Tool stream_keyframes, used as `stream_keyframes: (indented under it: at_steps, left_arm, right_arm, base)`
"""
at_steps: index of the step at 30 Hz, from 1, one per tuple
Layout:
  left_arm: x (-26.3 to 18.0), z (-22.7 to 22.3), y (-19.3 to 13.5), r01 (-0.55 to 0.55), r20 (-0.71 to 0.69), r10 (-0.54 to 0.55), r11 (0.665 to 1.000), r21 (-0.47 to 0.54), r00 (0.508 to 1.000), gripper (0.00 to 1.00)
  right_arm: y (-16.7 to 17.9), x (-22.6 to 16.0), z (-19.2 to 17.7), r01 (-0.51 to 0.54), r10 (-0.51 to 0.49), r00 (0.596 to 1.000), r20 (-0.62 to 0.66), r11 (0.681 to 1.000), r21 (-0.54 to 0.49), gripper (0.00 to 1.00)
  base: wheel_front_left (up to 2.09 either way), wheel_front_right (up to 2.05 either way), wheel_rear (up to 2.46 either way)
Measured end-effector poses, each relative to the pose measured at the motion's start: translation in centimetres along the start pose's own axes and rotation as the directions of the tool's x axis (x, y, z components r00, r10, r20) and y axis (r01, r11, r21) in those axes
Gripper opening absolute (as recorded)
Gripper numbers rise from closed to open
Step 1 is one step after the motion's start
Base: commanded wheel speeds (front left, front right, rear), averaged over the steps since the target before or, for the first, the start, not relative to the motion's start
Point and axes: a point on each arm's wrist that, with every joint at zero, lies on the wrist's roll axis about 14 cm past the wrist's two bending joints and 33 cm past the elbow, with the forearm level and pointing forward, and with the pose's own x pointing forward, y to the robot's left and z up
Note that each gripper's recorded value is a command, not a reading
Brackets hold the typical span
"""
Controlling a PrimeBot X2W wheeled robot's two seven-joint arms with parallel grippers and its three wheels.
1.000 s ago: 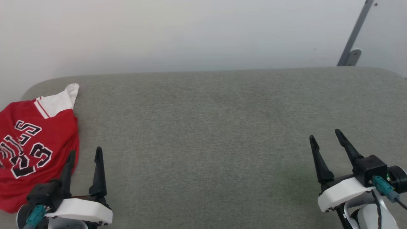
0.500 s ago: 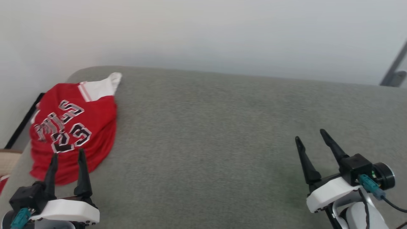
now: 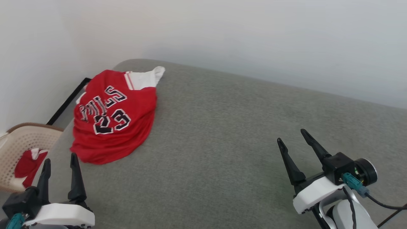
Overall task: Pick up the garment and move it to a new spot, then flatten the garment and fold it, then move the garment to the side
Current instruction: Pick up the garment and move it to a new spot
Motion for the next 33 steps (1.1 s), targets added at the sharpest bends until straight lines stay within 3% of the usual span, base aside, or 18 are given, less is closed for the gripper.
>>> stream_keyframes:
  at_steps: [14, 25, 33]
  left_arm:
    - [-0.4, 0.6, 1.9, -0.068, -0.006, 0.068, 0.997, -0.022, 0.998, 1.00]
    - [6.6, 1.2, 0.3, 0.019, -0.045, -0.019, 1.000, 0.000, 0.999, 1.00]
    - [12.7, -1.7, -1.2, 0.068, -0.164, -0.061, 0.997, 0.039, 0.985, 1.00]
  right_arm:
    - [1.4, 1.8, -0.1, -0.051, 0.051, 0.999, 0.008, 0.999, 0.016, 1.00]
    - [-0.9, 2.9, -1.6, -0.016, 0.016, 1.000, 0.000, 1.000, 0.023, 1.00]
    - [-3.8, 3.8, -2.8, 0.020, -0.020, 1.000, -0.004, 1.000, 0.014, 1.00]
  base:
    - [0.00, 0.00, 0.00]
    - [0.00, 0.00, 0.00]
    - [0.00, 0.00, 0.00]
